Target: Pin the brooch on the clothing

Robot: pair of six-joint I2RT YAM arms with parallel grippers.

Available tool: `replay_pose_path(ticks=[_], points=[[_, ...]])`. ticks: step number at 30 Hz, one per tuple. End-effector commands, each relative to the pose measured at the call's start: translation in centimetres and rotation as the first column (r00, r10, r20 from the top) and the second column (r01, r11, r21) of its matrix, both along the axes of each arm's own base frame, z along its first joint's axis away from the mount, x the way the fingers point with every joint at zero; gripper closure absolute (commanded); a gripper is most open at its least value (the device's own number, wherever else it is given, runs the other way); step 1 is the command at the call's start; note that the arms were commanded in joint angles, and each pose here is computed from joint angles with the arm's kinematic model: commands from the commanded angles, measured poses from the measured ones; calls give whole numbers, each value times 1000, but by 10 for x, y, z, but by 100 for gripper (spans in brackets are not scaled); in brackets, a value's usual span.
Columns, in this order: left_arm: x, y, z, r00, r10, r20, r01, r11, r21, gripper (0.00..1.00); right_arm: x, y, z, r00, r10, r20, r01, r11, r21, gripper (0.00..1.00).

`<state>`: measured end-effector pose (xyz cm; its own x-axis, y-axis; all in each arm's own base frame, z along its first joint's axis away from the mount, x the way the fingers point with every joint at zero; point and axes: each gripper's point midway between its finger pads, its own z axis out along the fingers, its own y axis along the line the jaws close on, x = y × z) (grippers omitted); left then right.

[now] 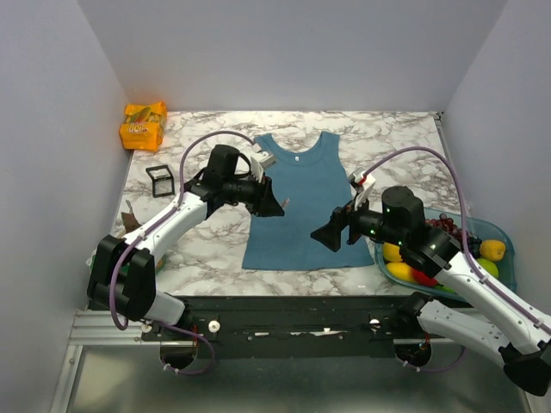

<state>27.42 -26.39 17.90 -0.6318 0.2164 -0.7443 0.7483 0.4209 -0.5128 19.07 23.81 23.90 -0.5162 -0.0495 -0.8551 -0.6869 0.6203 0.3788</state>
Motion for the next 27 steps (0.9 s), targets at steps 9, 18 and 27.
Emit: replay_pose_path(ticks=[9,18,27], points=[[-106,-34,82,871,-491,-13,449,808,-381,73,-9,23,5,941,260,218,-260,965,-29,15],[-130,-37,92,821,-571,-8,519,752,-406,73,-17,29,40,866,346,361,-355,934,-45,19],[-136,-38,92,804,-594,-25,533,739,-412,73,-25,36,70,806,396,441,-420,906,-45,25]])
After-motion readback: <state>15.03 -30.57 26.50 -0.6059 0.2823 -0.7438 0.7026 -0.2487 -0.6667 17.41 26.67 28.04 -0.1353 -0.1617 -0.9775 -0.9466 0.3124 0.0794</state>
